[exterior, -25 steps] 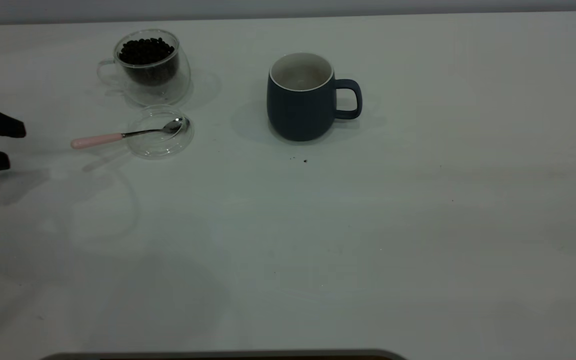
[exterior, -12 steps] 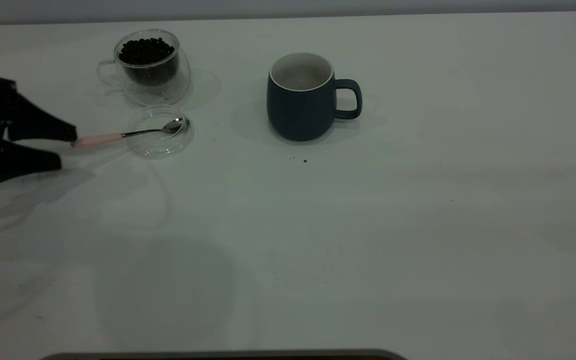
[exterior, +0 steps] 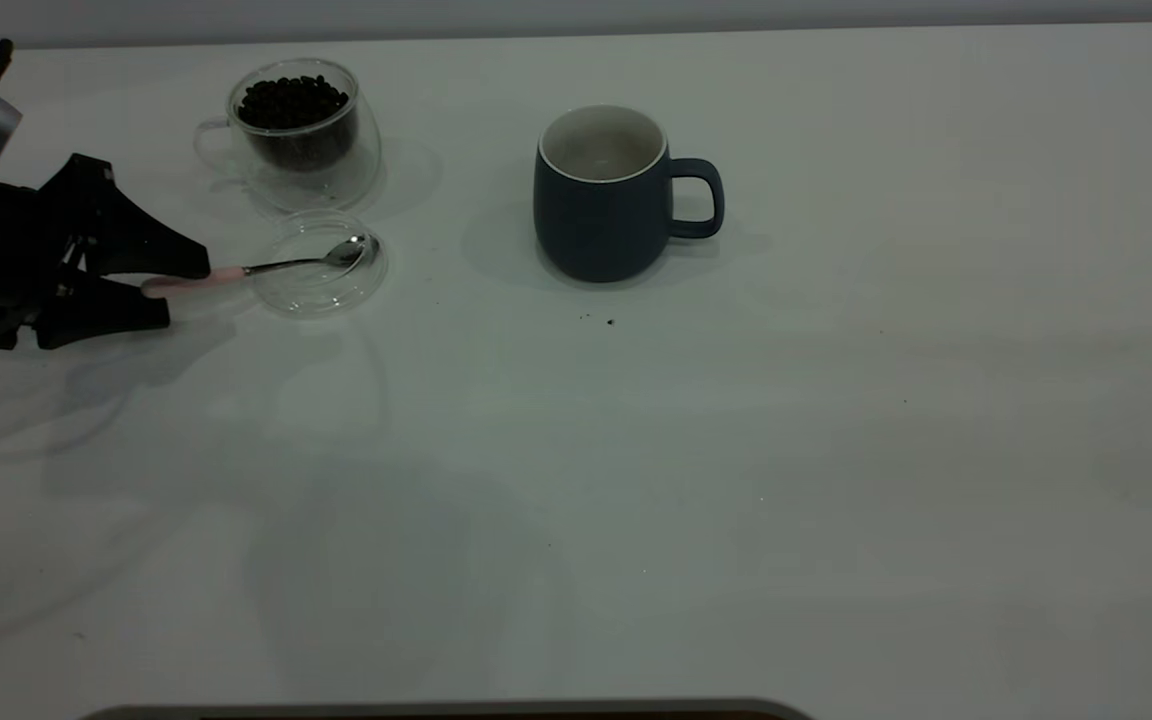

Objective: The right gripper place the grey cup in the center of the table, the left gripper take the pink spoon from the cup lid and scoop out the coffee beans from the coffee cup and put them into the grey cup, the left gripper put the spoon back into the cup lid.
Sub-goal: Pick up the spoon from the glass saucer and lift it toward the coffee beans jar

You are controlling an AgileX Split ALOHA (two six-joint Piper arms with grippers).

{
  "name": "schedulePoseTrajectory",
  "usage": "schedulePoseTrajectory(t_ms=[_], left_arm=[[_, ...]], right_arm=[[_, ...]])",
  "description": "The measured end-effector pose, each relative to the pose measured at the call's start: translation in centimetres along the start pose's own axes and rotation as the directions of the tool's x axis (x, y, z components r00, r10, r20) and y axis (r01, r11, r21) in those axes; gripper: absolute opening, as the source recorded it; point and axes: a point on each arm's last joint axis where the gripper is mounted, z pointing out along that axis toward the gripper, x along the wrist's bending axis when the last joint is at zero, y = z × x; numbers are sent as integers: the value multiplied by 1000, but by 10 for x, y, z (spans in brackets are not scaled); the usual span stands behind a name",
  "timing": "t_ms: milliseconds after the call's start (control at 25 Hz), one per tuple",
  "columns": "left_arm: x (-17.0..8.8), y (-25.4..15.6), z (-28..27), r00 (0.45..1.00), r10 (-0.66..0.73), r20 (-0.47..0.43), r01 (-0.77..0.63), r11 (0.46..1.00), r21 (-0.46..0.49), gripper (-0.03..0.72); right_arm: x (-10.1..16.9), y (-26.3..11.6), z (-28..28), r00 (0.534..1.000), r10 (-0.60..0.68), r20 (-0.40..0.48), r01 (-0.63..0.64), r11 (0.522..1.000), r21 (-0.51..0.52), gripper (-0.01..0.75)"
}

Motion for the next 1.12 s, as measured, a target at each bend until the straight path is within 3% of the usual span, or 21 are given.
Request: schedulePoseTrajectory(t_ms=[320,880,1120], left_arm=[[-2,4,1,998,-54,34,56,997,-49,561],[7,-6,11,993,-101,61,102,995,-17,541],[7,-6,11,995,-73,61,75,997,-19,461]], right_arm=[[0,0,0,1000,0,0,0,1000,0,478],[0,0,0,1000,0,0,0,1000,0,478],[0,0,0,1000,0,0,0,1000,0,478]])
